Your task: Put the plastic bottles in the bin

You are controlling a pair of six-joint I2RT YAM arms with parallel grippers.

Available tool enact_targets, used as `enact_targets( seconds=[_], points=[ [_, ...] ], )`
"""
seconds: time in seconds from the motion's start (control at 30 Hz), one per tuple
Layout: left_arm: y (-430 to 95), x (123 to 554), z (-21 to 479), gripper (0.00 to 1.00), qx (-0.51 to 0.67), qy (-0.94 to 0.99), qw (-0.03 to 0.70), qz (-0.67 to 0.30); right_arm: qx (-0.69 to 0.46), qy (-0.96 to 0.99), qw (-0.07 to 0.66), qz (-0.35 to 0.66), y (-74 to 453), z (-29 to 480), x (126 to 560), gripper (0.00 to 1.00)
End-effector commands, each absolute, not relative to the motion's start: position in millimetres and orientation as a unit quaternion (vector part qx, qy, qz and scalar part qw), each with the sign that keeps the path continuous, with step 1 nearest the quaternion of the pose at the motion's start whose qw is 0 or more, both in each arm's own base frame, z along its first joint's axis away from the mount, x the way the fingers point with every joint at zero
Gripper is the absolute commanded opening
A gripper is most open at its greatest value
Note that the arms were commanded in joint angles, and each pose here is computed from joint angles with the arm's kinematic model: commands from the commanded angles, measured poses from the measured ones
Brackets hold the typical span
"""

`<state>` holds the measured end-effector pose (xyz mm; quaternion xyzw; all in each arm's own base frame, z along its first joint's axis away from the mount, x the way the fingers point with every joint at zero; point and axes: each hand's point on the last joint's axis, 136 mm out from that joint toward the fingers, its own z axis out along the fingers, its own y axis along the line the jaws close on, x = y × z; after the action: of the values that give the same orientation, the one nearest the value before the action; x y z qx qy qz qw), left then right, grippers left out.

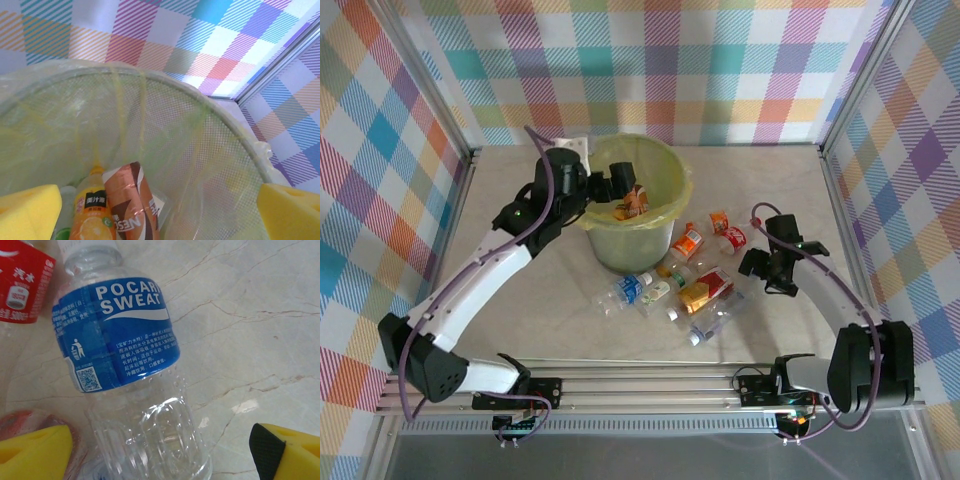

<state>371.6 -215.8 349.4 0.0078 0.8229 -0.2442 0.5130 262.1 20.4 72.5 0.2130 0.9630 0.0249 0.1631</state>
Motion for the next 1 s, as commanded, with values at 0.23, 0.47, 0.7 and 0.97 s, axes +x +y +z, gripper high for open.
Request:
enact_targets(
  seconds=[0.23, 0.47, 0.7, 0.97],
  points=[
    [-171.7, 341.7, 354.0, 1.00, -0.044, 0.804, 0.553, -0.214, 0.193, 0.968, 0.150, 0.049, 27.1, 63.7, 283.6, 0.90],
    [-144.5, 332.0, 353.0, 1.00, -0.078, 0.795, 0.574, -0.179, 0.191, 0.971, 0.136, 0.050, 26.1, 54.2, 290.1, 0.88],
    [-130.6, 327.3, 352.3, 1.00, -0.097, 0.789, 0.585, -0.161, 0.198, 0.970, 0.131, 0.057, 23.3, 47.7, 296.4, 0.87],
    [-126.8, 326.6, 351.8, 1.00, -0.104, 0.788, 0.587, -0.155, 0.207, 0.970, 0.111, 0.061, 20.2, 32.9, 298.5, 0.83]
  ],
)
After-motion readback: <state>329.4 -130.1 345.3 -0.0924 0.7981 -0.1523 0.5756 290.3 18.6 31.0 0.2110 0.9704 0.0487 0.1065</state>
